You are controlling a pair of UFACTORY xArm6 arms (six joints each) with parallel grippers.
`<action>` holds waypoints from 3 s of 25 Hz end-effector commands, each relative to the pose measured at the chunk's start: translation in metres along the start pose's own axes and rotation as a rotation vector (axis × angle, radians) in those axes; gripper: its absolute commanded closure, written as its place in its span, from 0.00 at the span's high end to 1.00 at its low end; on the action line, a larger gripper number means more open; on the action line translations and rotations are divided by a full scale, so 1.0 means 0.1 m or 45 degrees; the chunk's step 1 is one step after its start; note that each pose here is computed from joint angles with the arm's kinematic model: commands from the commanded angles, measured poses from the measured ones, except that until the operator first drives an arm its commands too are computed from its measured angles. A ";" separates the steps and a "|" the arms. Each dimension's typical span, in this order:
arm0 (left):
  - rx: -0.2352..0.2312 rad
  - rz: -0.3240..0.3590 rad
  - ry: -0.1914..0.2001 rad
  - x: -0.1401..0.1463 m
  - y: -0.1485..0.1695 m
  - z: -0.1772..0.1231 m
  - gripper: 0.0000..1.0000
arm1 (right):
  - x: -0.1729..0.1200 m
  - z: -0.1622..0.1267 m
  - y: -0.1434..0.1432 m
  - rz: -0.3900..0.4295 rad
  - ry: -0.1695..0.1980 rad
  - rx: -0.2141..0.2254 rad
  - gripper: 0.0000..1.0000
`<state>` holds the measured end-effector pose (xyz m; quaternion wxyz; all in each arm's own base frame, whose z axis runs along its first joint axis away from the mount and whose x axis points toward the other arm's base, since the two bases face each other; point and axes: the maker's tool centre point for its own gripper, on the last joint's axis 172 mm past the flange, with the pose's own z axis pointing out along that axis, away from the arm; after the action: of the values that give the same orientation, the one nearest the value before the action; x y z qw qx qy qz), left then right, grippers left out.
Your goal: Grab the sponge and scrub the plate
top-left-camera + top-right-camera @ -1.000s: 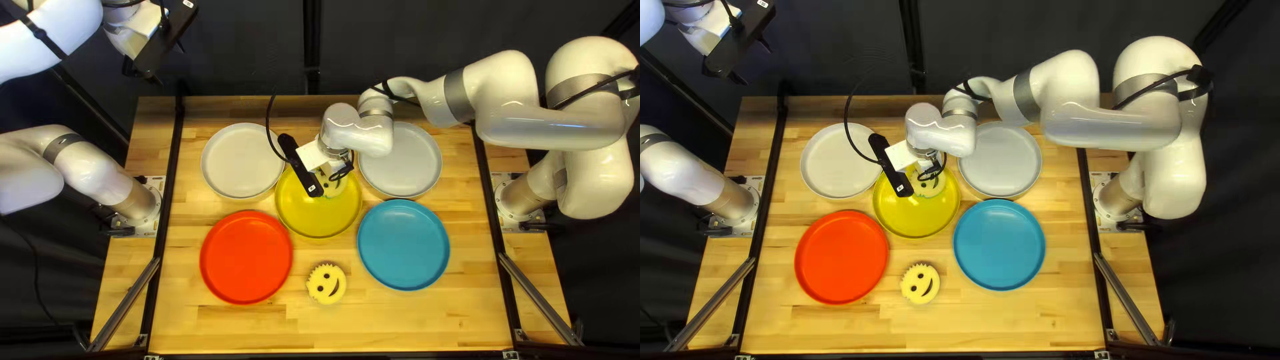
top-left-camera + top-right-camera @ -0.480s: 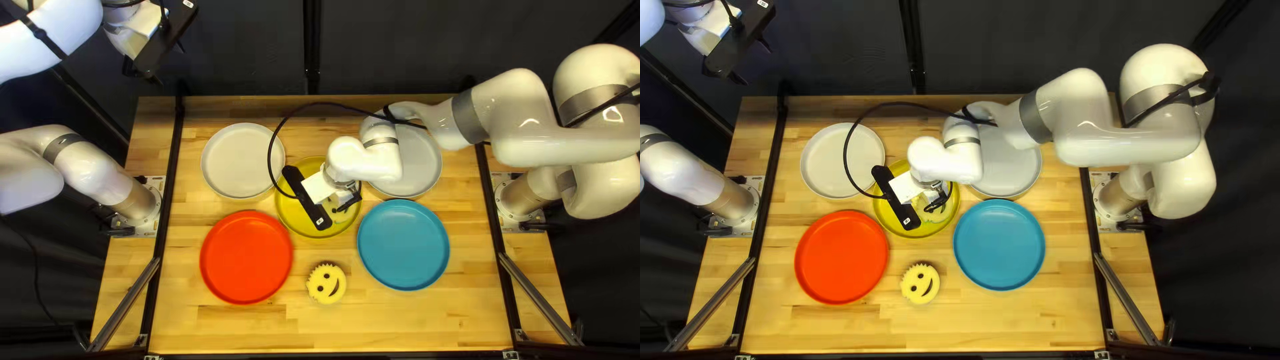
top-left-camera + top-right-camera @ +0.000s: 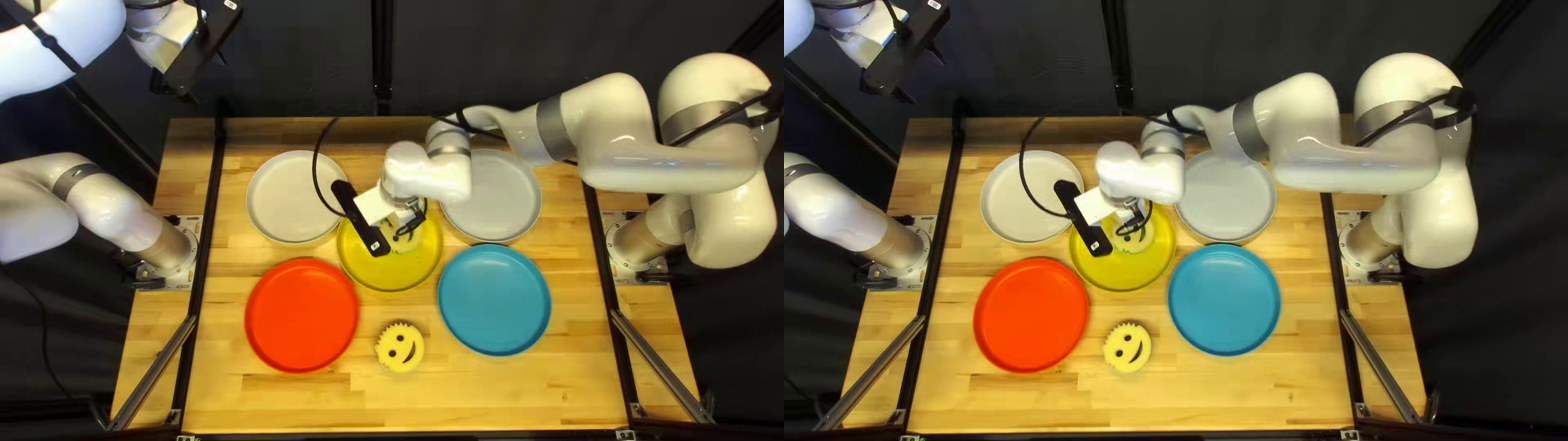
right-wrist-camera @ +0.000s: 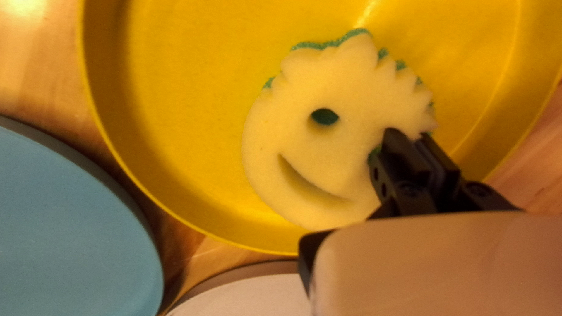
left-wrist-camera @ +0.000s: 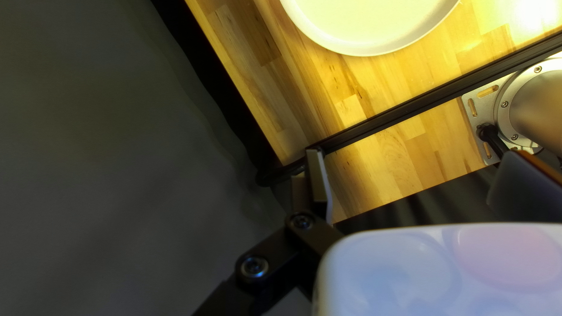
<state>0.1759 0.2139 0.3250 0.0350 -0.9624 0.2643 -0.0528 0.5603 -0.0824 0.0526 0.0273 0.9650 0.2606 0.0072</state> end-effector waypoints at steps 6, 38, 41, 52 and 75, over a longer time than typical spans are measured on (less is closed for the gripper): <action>0.000 0.000 0.000 0.00 0.00 0.00 1.00 | -0.09 0.05 0.18 0.030 0.001 0.035 0.00; 0.000 0.000 0.000 0.00 0.00 0.00 1.00 | -0.36 -0.37 0.16 0.121 0.009 0.061 0.00; 0.000 0.000 0.000 0.00 0.00 0.00 1.00 | -0.57 -0.41 0.42 0.177 0.025 0.069 0.00; 0.000 0.000 0.000 0.00 0.00 0.00 1.00 | -1.00 -0.30 1.07 0.337 0.050 0.032 0.00; 0.000 0.000 0.000 0.00 0.00 0.00 1.00 | -2.37 -0.85 0.87 0.624 -0.053 0.078 1.00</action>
<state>0.1759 0.2139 0.3250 0.0350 -0.9624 0.2643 -0.0528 0.4351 -0.2727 0.1250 0.0187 0.9993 0.0314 -0.0106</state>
